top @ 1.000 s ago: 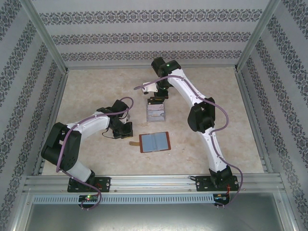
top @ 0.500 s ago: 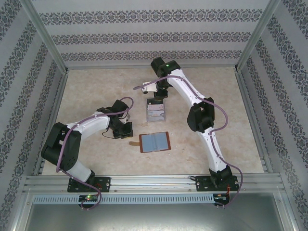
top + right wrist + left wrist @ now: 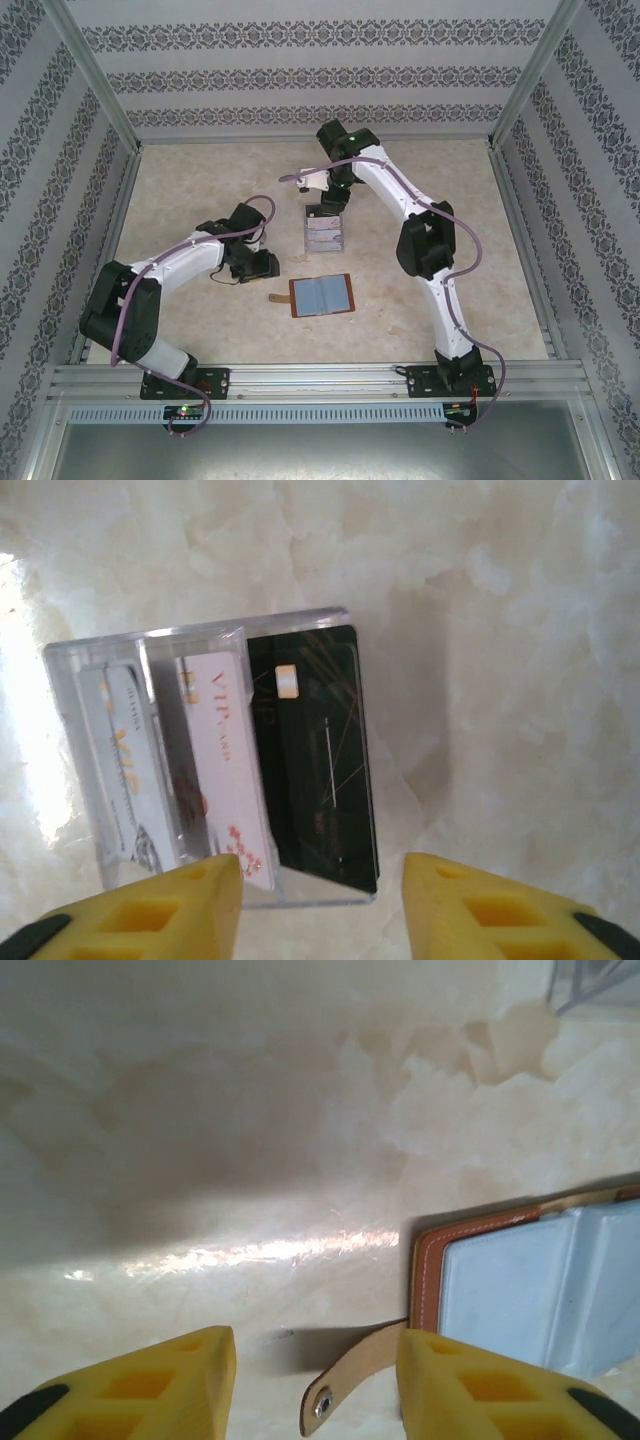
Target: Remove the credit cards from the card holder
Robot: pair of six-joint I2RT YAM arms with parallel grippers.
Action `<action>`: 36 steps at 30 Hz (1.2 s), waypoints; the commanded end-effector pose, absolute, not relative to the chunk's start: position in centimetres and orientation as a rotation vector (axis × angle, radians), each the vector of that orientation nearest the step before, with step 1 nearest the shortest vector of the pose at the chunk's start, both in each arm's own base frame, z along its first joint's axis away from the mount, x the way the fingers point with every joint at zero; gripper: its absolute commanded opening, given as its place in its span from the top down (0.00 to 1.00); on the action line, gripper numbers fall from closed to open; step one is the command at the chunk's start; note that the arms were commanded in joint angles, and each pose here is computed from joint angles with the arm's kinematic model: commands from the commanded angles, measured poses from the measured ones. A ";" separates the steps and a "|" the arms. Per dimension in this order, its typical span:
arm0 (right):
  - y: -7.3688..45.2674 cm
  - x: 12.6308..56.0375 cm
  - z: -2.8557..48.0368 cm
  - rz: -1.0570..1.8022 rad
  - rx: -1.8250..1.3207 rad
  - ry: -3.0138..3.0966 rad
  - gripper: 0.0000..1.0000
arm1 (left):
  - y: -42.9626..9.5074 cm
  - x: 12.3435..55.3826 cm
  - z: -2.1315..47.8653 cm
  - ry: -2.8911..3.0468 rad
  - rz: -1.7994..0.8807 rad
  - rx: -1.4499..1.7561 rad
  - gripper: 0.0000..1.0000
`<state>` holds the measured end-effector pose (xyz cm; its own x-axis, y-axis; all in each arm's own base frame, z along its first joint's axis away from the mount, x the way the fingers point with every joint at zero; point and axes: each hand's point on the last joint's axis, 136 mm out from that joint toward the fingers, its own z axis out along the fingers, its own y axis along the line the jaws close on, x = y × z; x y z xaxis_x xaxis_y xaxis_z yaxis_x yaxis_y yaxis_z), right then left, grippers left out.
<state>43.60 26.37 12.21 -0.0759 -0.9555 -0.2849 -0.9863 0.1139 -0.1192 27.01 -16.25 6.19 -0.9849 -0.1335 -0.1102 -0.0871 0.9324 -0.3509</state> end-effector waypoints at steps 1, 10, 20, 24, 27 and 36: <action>26.4 43.7 15.7 0.146 -1.746 2.074 0.45 | -14.6 28.4 8.0 2.895 -0.421 -0.155 0.44; 23.8 41.0 16.7 0.085 -1.553 2.096 0.02 | -12.9 30.2 8.2 2.807 -0.354 -0.188 0.07; 16.8 40.8 16.6 0.007 -1.031 2.200 0.02 | -5.3 32.9 9.2 2.675 0.017 -0.256 0.00; 12.8 41.0 15.1 -0.011 -0.730 2.261 0.02 | -2.0 33.9 9.9 2.590 0.156 -0.287 0.00; 9.4 41.2 13.9 -0.060 -0.509 2.262 0.02 | 0.2 34.8 10.6 2.484 0.256 -0.326 0.01; 2.9 41.1 12.8 -0.063 -0.118 2.027 0.02 | 4.3 37.4 12.2 2.155 0.416 -0.340 0.00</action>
<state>38.77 3.51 8.35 -0.6423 -0.2084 -0.7376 -0.1644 0.9774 -0.1330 35.11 2.29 9.50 -0.7079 -0.1512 -0.6900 -0.3298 0.9345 0.1335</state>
